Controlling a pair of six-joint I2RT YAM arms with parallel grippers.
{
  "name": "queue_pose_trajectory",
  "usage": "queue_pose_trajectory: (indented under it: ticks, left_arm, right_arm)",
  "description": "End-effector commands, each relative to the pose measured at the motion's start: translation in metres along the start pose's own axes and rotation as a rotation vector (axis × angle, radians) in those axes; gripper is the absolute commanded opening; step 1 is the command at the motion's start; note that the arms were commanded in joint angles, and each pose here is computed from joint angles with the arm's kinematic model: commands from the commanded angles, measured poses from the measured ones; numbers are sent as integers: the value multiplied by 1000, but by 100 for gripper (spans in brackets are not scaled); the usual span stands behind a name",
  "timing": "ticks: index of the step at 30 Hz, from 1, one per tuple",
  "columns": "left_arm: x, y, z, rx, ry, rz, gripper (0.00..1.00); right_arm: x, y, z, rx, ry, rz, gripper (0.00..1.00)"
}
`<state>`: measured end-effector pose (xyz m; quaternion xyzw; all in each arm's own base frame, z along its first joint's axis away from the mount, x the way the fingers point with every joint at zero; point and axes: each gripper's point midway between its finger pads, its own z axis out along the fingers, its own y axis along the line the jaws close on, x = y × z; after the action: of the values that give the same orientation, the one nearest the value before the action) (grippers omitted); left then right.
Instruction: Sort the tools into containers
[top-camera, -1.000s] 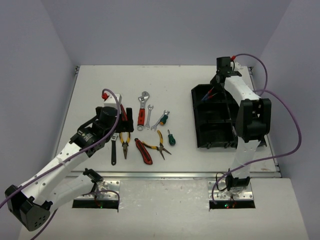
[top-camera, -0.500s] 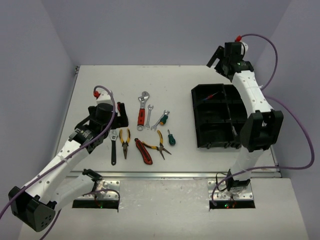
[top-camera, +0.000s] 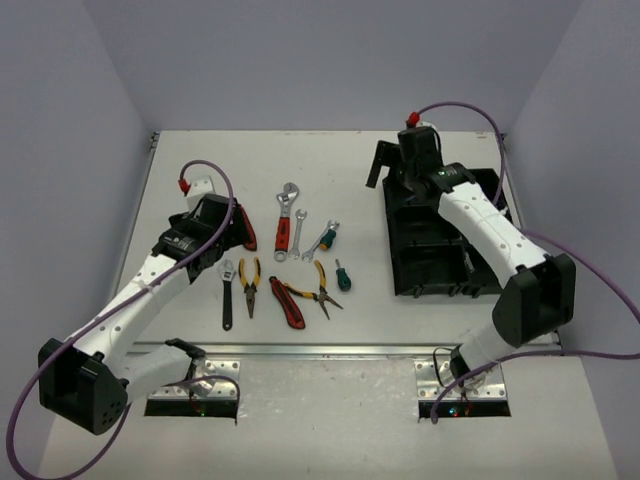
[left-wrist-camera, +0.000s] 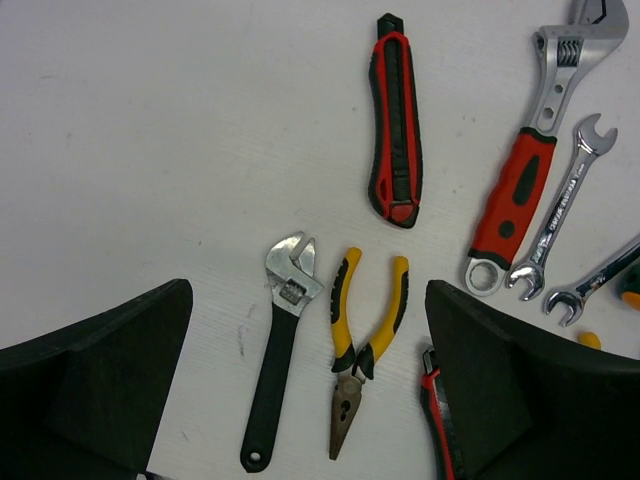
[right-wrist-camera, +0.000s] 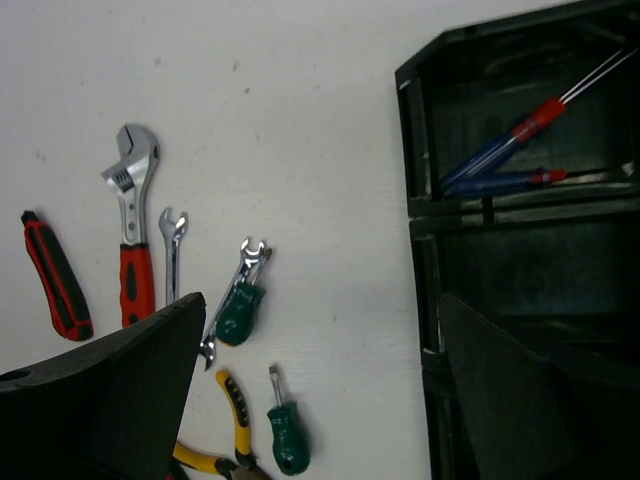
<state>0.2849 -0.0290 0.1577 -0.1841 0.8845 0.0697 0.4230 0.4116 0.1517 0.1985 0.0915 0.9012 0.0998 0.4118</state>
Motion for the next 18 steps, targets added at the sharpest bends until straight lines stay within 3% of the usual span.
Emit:
queue_pose_trajectory:
  ticks: [1, 10, 13, 18]
  left_arm:
    - [-29, 3, -15, 28, -111, -60, 100]
    - [-9, -26, -13, 193, -30, 14, 100]
    - [-6, -29, -15, 219, -16, 19, 100]
    - [-12, -31, -24, 256, -49, 6, 100]
  right_arm:
    - [45, 56, 25, -66, 71, 78, 99]
    - [114, 99, 70, 25, 161, 83, 89]
    - [137, 95, 81, 86, 186, 95, 88]
    - [162, 88, 100, 113, 205, 106, 76]
